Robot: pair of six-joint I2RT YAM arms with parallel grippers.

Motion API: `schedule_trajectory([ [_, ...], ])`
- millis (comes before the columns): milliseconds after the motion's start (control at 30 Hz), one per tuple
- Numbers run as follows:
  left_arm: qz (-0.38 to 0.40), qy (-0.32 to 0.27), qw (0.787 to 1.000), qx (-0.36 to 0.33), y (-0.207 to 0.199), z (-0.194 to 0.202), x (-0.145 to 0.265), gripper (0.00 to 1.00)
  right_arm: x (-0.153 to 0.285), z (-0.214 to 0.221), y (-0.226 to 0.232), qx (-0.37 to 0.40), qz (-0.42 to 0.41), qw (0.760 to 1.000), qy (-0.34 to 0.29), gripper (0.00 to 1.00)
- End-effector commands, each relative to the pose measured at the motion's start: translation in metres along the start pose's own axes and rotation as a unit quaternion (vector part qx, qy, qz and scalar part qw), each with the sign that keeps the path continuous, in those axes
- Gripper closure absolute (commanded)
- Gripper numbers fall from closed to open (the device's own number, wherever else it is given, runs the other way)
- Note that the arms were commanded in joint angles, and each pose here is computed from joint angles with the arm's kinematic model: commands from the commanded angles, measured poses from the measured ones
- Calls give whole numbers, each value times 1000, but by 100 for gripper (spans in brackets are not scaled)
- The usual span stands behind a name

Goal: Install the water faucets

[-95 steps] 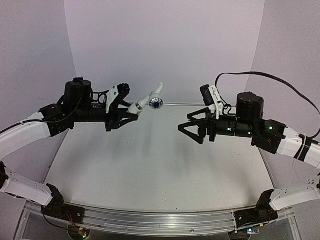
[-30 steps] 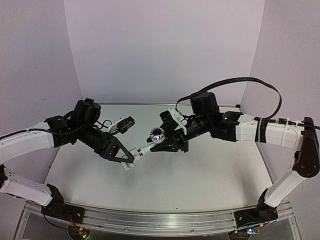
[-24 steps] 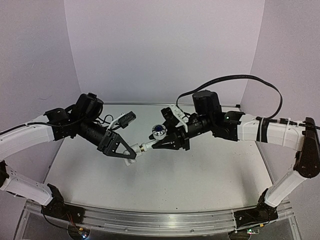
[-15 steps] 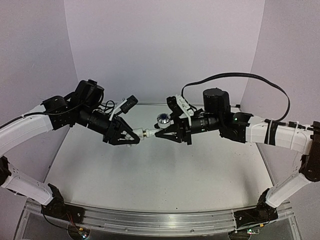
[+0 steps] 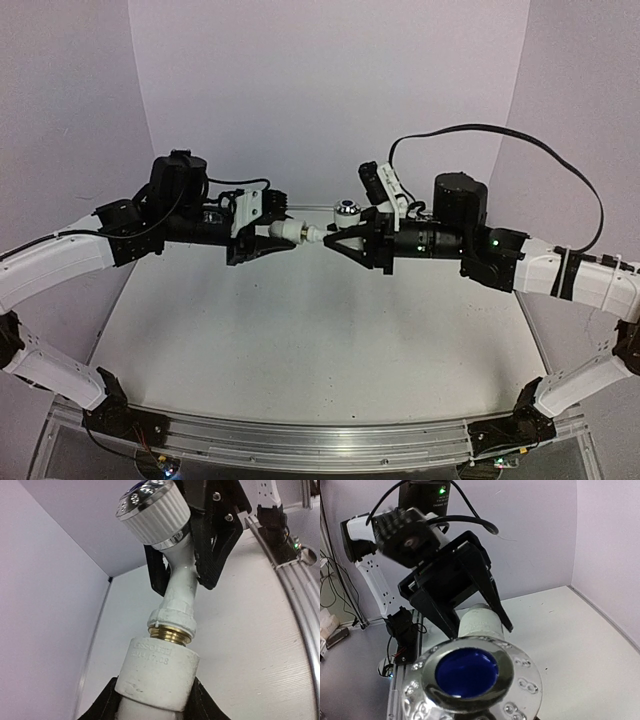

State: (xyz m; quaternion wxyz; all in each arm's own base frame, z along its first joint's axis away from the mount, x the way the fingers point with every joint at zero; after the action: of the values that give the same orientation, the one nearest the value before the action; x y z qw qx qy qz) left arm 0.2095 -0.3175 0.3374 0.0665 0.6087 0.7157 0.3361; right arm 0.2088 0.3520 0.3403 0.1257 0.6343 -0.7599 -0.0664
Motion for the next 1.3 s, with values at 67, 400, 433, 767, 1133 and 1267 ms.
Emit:
schedule_trajectory([
  [67, -113, -89, 909, -392, 39, -57, -6, 100, -4, -9, 32, -97, -66, 993, 0, 100],
  [400, -162, -43, 711, -683, 45, -54, -20, 100, -5, -21, 25, -165, -39, 985, -17, 100],
  [433, -172, -36, 698, -694, 48, -54, -19, 100, -5, -24, 26, -167, -38, 985, -20, 100],
  [767, -215, 14, 784, -582, 74, -45, -8, 100, -8, -29, 22, -154, -25, 987, -25, 89],
  [1133, -262, 49, 935, -234, 76, 5, 19, 100, 25, -38, 7, -82, 90, 990, -65, 2],
  [1267, -256, 22, 956, -141, 50, 12, 39, 100, 52, -32, -11, -49, 198, 976, -79, 2],
])
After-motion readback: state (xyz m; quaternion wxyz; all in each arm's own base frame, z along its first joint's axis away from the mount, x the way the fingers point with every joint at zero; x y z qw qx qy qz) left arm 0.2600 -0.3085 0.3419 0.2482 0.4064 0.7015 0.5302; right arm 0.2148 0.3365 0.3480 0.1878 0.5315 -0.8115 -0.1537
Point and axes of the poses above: each gripper's point midway between its finger pads, its own x axis back along the fingers, its own y axis along the line the jaws close on, z = x × y, the point moved 4 cm from there along x, back along the fingers, and after that the axes turned 9 degrees about -x, right-handed, at the moved point
